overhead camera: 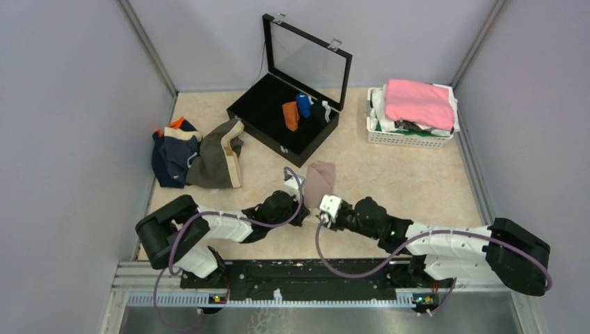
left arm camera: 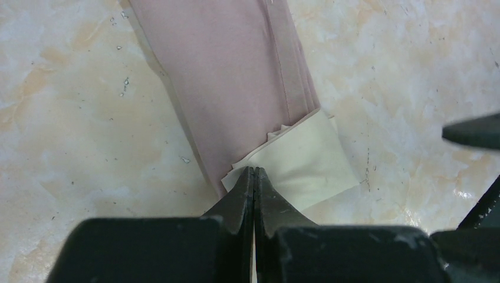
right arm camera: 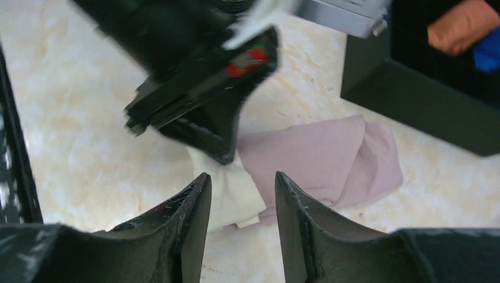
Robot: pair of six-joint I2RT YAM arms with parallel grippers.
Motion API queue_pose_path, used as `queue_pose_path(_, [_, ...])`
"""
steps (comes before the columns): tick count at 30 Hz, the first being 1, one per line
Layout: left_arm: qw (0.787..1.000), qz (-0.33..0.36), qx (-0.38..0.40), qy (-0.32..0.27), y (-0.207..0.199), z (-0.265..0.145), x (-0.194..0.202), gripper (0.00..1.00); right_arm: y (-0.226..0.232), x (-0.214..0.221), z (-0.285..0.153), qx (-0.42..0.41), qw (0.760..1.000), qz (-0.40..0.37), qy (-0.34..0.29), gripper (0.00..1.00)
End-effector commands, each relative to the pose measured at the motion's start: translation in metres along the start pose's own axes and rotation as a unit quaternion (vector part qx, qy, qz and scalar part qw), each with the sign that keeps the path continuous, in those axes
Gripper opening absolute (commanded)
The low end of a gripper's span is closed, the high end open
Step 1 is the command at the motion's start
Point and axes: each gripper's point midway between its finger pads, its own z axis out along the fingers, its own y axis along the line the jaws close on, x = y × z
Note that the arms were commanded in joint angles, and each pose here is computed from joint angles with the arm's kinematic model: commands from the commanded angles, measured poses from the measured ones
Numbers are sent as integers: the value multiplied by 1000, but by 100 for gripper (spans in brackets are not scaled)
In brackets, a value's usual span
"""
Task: Roll the underwear
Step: Roll the underwear to the center of the board.
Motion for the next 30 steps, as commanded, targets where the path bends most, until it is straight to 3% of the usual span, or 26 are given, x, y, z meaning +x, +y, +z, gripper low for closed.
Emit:
queue_pose_path(1, [999,13,-23,45,15,-2,26,0,12,4,-6,-55,973,-220,36,45])
queue_pose_path(8, [998,18,-22,48,15,0,27,0,31,33,-11,-101,949,-293,56,54])
queue_pose_path(22, [999,20,-15,47,13,0,27,0,26,67,11,-94,902,-410,92,54])
queue_pose_path(30, [999,20,-14,47,12,0,27,0,26,87,15,-106,887,-430,128,50])
